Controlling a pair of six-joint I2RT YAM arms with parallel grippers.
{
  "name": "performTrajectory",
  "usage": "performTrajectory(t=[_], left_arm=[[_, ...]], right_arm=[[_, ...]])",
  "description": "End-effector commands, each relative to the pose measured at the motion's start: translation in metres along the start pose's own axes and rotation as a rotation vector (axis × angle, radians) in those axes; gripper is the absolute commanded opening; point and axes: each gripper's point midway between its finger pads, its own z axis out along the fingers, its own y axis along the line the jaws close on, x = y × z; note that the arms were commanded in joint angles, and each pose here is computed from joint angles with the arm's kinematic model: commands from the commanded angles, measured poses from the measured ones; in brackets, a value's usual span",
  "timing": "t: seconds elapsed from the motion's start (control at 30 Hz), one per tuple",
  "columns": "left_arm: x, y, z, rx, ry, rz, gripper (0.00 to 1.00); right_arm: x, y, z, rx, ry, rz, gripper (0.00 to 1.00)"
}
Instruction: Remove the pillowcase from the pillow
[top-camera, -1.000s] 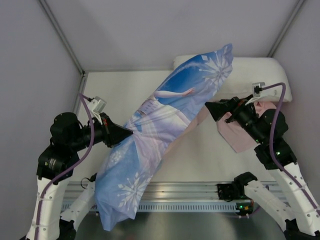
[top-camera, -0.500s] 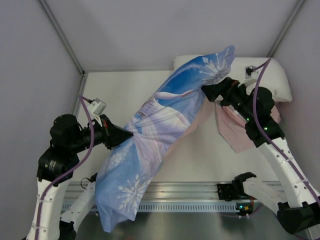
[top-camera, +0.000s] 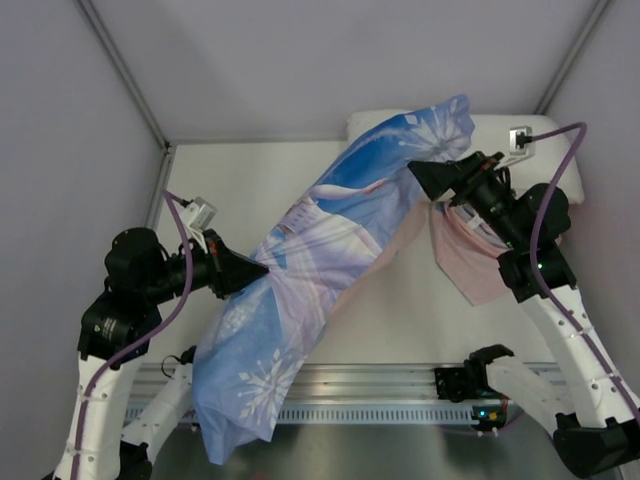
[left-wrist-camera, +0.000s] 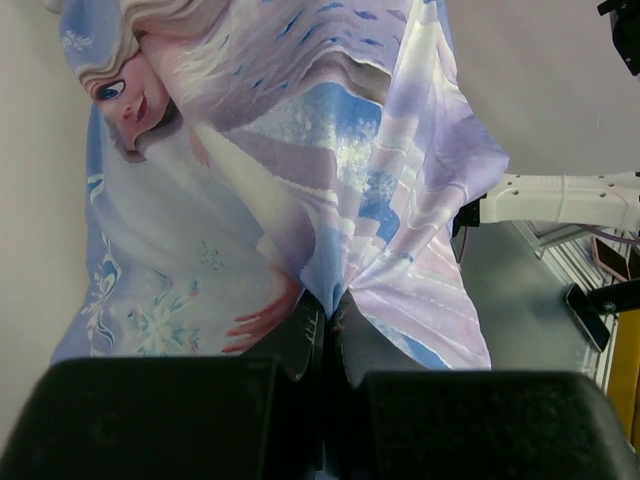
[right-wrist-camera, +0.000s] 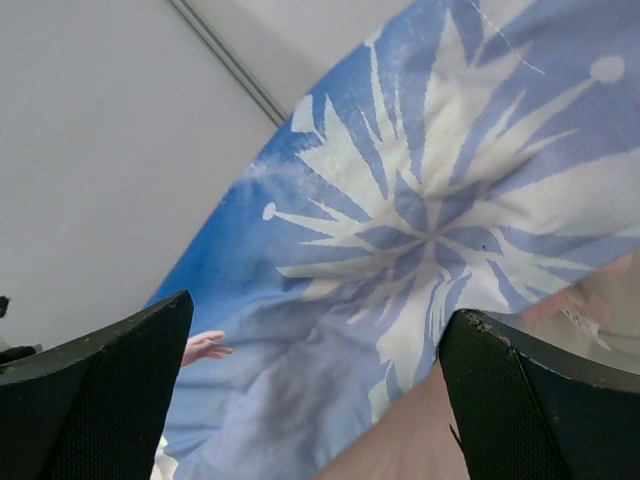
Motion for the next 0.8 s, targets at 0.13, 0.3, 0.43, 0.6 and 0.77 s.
performTrajectory(t=[0.13,0.3,0.43,0.6,0.77], left_arm=[[-0.016,-0.019,-0.002,0.089,-0.059,0.067,0.0],[-0.015,-0.023,-0.003,0.109,-0.05,0.065,0.0],[-0.012,-0.025,-0.001,0.13,-0.033,0.059,0.0],[-0.016,-0.017,0.002,0.093,-0.041,0.045,0.0],[-0.031,0.018,0.016,-0.078,-0.085,-0.061,0.44]], right_arm=[[-0.024,0.019,0.031,-0.107,-0.026,0.028,0.96],[-0.024,0.006,0.047,-0.071,-0.016,0.041,0.84],[-0.024,-0.001,0.051,-0.045,-0.027,0.035,0.59],[-0.025,-0.01,0.051,0.008,-0.028,0.02,0.0],[-0.028,-0.031,0.013,0.18,-0.104,0.023,0.0]])
